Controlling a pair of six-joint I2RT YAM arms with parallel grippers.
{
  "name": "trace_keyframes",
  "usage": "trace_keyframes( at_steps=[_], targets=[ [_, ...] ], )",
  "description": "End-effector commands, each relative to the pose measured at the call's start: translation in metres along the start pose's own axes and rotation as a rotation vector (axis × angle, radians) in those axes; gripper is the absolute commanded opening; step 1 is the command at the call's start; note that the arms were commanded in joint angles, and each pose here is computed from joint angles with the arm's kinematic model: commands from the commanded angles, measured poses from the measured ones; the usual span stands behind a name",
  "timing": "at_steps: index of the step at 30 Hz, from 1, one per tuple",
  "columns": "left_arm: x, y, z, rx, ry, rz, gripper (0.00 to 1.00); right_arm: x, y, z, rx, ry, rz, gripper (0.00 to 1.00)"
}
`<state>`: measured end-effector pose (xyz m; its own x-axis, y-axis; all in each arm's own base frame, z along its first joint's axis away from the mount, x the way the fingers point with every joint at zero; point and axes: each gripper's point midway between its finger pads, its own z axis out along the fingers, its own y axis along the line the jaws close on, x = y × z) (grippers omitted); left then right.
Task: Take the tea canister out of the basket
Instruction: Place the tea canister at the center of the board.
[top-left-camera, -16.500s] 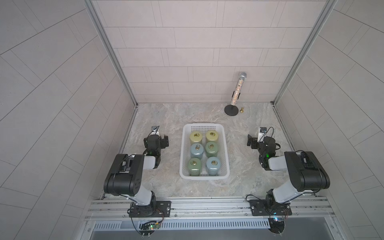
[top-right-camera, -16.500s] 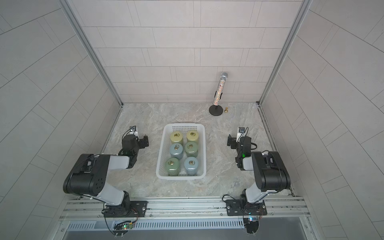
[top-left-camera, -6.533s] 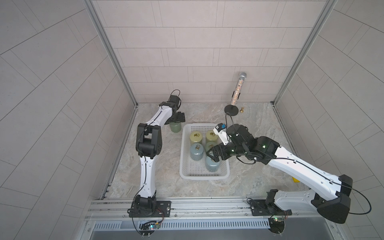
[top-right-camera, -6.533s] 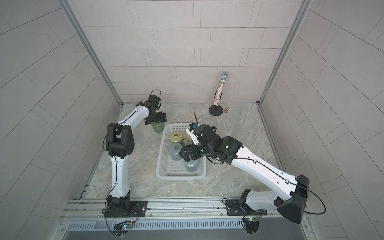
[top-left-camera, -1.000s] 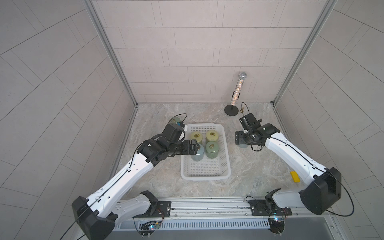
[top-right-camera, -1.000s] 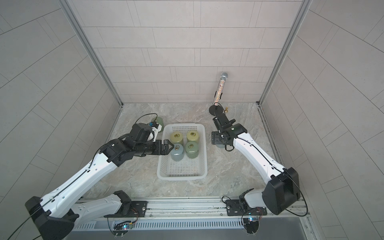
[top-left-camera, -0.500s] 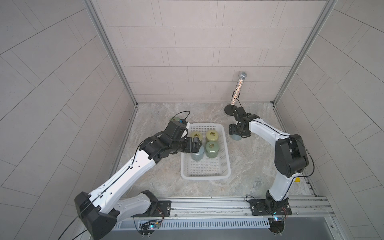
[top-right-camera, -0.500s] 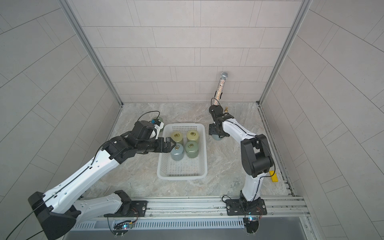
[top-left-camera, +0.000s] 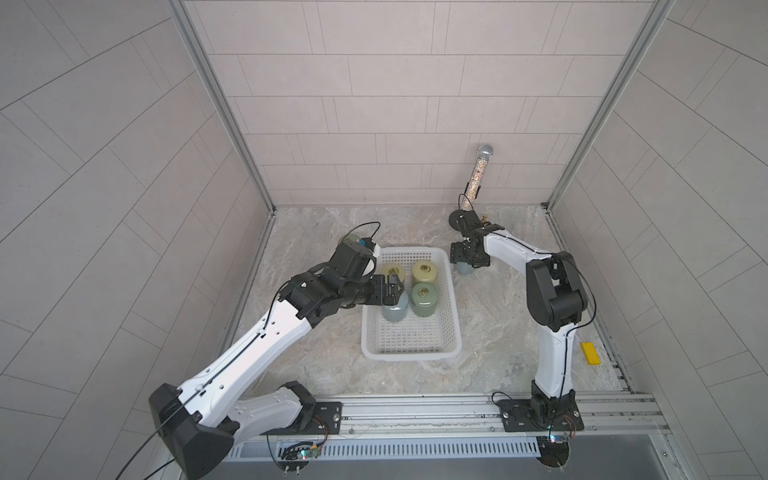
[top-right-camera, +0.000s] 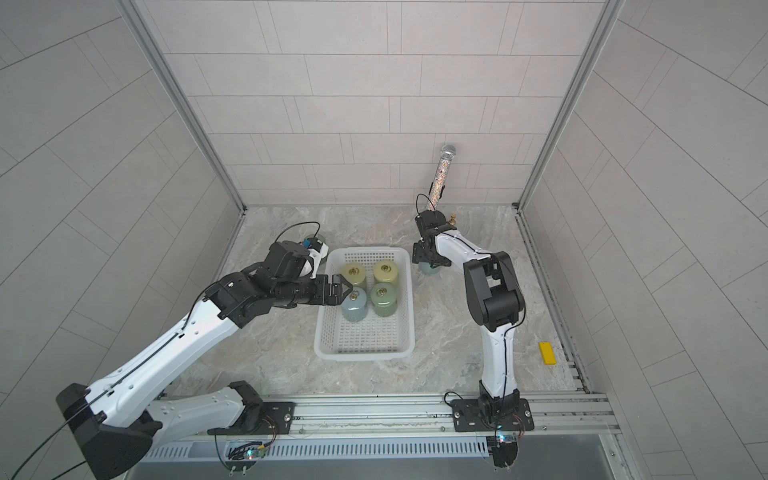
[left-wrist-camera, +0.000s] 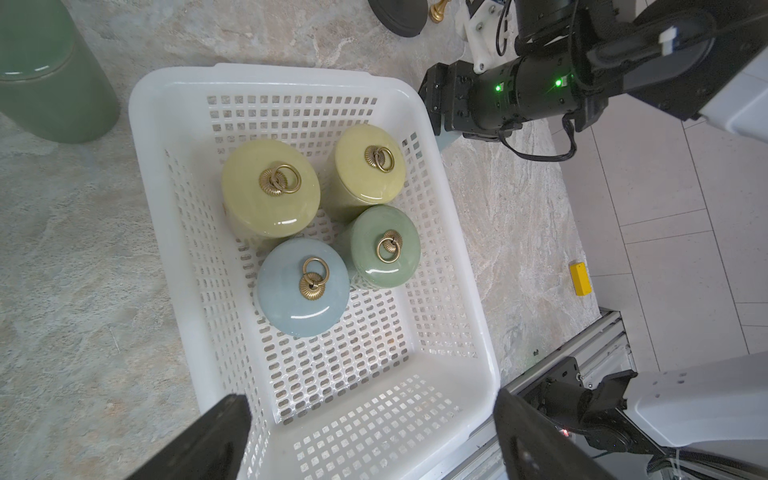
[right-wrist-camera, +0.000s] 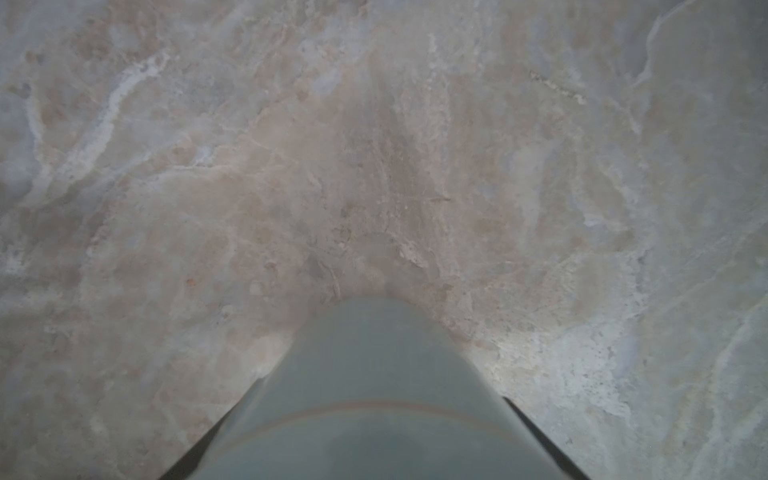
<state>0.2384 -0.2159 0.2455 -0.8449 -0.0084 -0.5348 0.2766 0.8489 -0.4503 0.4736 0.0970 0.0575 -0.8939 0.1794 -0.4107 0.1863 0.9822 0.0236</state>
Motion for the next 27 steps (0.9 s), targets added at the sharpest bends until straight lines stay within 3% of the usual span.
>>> trace_keyframes(
  at_steps=[1,16,27],
  targets=[
    [-0.003,-0.003,-0.008,0.001,-0.023,0.013,1.0,-0.026,0.001,-0.008,-0.003,-0.073,0.012,0.8],
    [-0.003,-0.001,-0.013,-0.012,-0.025,0.026,1.0,-0.045,0.009,0.015,0.004,-0.075,0.001,0.82],
    [-0.004,0.005,-0.015,-0.037,-0.041,0.026,1.0,-0.06,0.014,-0.004,-0.016,-0.109,-0.009,0.98]
  ],
)
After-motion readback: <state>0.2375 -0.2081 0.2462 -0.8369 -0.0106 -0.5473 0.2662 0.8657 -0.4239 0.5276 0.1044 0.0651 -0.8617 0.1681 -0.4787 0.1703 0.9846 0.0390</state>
